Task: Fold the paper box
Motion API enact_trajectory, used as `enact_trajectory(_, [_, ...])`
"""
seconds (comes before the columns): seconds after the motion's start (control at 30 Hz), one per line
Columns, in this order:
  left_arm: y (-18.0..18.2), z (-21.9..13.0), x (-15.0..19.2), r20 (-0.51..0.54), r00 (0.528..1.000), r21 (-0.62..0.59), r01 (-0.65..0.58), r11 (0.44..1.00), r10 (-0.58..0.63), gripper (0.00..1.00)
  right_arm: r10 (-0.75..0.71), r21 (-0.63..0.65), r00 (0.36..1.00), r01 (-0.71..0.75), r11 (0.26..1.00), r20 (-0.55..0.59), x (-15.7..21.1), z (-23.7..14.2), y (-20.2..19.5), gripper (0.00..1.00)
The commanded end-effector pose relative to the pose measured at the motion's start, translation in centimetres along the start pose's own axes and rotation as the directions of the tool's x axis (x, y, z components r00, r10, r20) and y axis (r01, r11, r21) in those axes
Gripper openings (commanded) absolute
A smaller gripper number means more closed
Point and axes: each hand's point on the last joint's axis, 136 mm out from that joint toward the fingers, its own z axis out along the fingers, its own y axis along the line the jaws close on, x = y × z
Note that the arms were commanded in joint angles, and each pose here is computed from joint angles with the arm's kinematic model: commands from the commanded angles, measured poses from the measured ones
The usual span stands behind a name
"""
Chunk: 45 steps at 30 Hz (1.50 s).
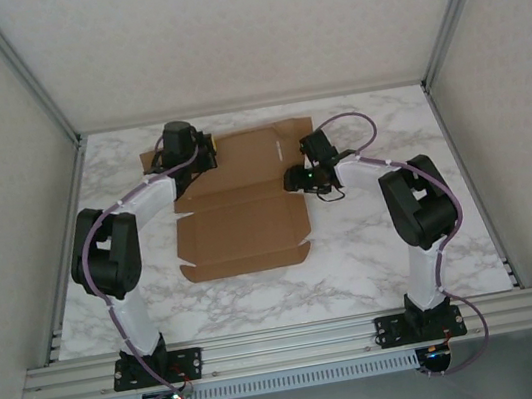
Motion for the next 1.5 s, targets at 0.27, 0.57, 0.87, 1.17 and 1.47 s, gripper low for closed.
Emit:
enact_trajectory(0.27, [-0.4,-0.9,0.0,-0.02,0.999,0.023,0.032,0.999,-0.032,0.0,-0.022,-0.23,0.998,0.033,0.973,0.052,-1.8,-1.9,6.8,0.61])
enact_trajectory(0.57, [-0.4,-1.1,0.1,-0.019,0.999,0.03,0.033,0.999,-0.032,0.0,-0.033,-0.27,0.999,0.028,0.962,-0.015,0.0,0.1,8.1,0.59])
enact_trajectory(0.87, [-0.4,-1.3,0.4,-0.027,0.999,0.034,0.035,0.999,-0.034,0.0,-0.048,-0.199,0.997,0.035,0.979,-0.062,1.3,2.7,7.8,0.59])
enact_trajectory(1.17, [-0.3,-1.4,0.5,-0.034,0.999,0.035,0.035,0.999,-0.034,0.0,-0.039,-0.119,0.993,0.025,0.993,-0.115,3.3,5.1,5.3,0.58])
enact_trajectory(1.47, [-0.8,-1.7,0.3,-0.025,0.999,0.05,0.026,0.998,-0.024,0.0,-0.092,-0.145,0.995,0.088,0.986,-0.024,1.6,1.9,6.8,0.59])
